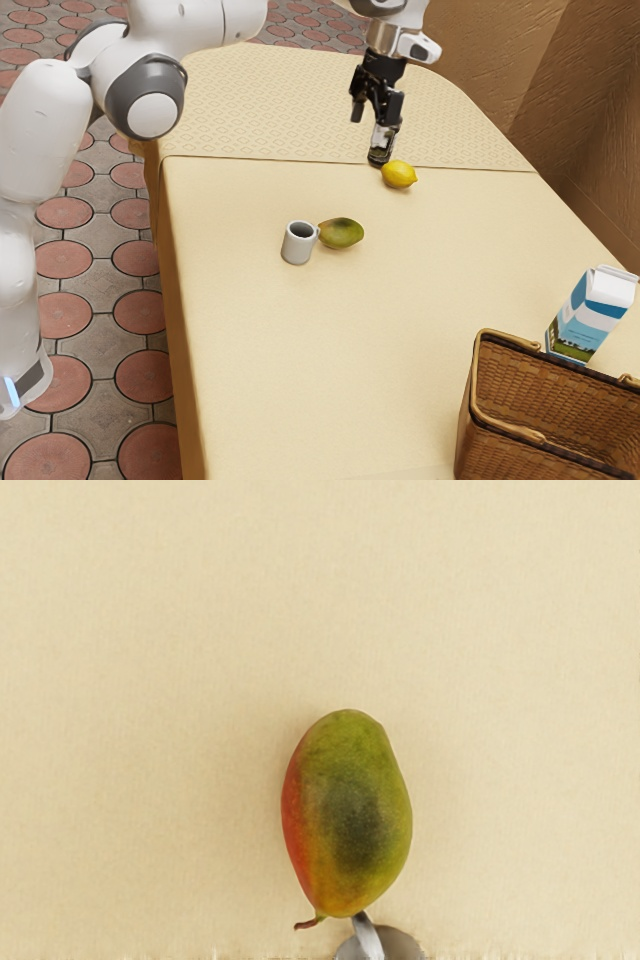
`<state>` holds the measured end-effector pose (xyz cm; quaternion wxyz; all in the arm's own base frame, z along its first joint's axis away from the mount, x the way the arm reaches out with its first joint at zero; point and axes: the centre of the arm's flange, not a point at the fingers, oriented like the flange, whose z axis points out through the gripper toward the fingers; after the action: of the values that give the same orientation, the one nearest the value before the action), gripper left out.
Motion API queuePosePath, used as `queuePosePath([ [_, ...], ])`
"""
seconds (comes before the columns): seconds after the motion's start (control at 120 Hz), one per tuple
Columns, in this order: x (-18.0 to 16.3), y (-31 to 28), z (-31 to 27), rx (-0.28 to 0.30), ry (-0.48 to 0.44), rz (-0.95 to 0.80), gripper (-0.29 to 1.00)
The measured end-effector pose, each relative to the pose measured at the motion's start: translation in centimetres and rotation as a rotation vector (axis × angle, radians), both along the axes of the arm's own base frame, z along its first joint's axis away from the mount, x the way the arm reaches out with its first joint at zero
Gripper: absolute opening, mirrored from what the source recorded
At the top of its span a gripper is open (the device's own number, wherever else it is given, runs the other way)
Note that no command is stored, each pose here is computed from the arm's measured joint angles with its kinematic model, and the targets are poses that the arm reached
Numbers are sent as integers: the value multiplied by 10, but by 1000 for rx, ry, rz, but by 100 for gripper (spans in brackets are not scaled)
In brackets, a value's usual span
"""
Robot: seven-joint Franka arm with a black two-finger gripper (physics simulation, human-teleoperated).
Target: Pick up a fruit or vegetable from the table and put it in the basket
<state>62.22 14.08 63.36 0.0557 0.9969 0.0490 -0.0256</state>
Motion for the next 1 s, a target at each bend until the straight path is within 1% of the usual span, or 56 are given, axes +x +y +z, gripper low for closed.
queuePosePath([
  [0.208,-3,-2,2,-9,9,-41,70],
  [0.283,-30,-6,54,2,-69,-42,70],
  [0.342,-41,-13,74,-4,-101,-52,70],
  [0.425,-40,-73,87,-38,-124,-146,70],
  [0.475,-36,-107,87,-37,-126,-191,70],
  [0.542,-29,-123,79,-33,-121,-205,70],
  [0.608,-25,-161,70,-19,-104,-264,70],
  [0.675,-18,-181,56,39,-76,-306,70],
  [0.742,7,-181,28,80,-86,-362,70],
  [0.758,15,-176,20,107,-90,-369,70],
  [0.808,31,-178,1,251,-81,-416,70],
  [0.825,34,-177,-2,291,-76,-426,70],
  [0.842,37,-171,-4,320,-75,-429,70],
  [0.9,40,-147,-5,358,-69,-430,70],
  [0.933,40,-153,-6,380,-55,-459,70],
  [1.0,42,-169,-14,456,-20,-525,70],
])
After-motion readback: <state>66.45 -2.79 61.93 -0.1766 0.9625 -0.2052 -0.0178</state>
